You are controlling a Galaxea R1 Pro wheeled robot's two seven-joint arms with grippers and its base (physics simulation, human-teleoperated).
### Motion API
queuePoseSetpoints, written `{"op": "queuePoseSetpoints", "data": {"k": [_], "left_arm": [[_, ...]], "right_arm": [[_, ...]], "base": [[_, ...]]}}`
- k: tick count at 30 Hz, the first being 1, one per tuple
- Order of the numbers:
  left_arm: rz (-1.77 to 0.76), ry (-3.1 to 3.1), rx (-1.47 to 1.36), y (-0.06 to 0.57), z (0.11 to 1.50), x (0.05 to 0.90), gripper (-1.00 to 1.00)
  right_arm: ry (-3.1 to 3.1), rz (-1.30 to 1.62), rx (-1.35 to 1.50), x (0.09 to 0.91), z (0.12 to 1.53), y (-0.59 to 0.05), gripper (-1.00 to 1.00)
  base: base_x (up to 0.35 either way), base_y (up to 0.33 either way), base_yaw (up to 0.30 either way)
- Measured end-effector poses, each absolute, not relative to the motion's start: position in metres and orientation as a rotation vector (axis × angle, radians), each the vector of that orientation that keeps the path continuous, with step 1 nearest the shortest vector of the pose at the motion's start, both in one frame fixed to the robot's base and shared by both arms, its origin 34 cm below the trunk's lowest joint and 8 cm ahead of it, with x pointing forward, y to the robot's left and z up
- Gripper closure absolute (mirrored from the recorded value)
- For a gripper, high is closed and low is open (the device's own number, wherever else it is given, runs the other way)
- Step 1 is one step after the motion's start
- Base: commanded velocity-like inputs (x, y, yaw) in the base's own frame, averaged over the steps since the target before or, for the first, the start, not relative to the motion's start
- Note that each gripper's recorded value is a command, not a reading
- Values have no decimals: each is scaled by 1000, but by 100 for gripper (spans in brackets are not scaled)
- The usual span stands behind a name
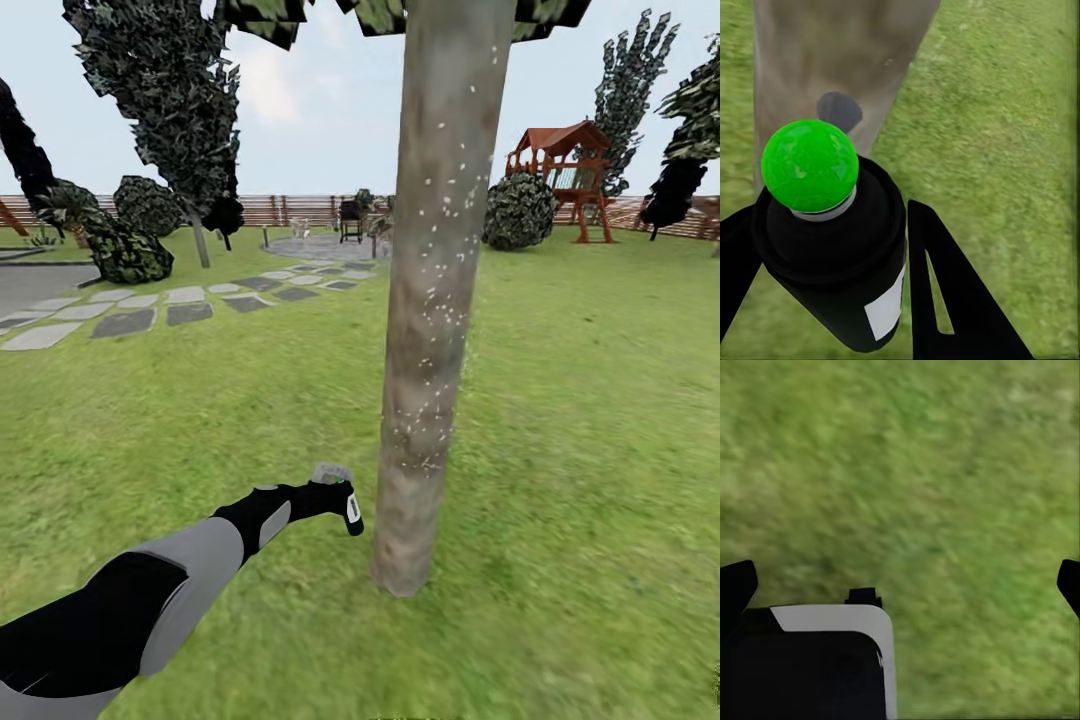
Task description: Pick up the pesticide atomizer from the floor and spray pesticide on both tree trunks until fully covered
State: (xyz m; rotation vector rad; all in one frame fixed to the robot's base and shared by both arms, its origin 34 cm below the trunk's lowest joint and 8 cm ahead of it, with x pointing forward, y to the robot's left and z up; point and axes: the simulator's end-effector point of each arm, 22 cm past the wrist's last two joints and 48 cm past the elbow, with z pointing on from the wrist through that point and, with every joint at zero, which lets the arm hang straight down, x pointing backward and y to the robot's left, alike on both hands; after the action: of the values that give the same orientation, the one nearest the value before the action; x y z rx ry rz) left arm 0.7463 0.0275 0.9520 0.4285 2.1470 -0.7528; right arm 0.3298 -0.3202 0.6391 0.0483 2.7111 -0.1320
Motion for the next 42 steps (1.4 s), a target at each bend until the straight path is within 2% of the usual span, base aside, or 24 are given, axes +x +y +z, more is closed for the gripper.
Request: {"op": "queuePoseSetpoints", "data": {"k": [33, 42], "left_arm": [[-755, 2155, 424, 28, 945, 746, 100], [-759, 2137, 425, 27, 952, 751, 100]], "right_arm": [[2723, -132, 48, 325, 637, -320, -100], [2721, -135, 51, 326, 637, -320, -100]], "base": [[0, 350, -291], [0, 67, -67]]}}
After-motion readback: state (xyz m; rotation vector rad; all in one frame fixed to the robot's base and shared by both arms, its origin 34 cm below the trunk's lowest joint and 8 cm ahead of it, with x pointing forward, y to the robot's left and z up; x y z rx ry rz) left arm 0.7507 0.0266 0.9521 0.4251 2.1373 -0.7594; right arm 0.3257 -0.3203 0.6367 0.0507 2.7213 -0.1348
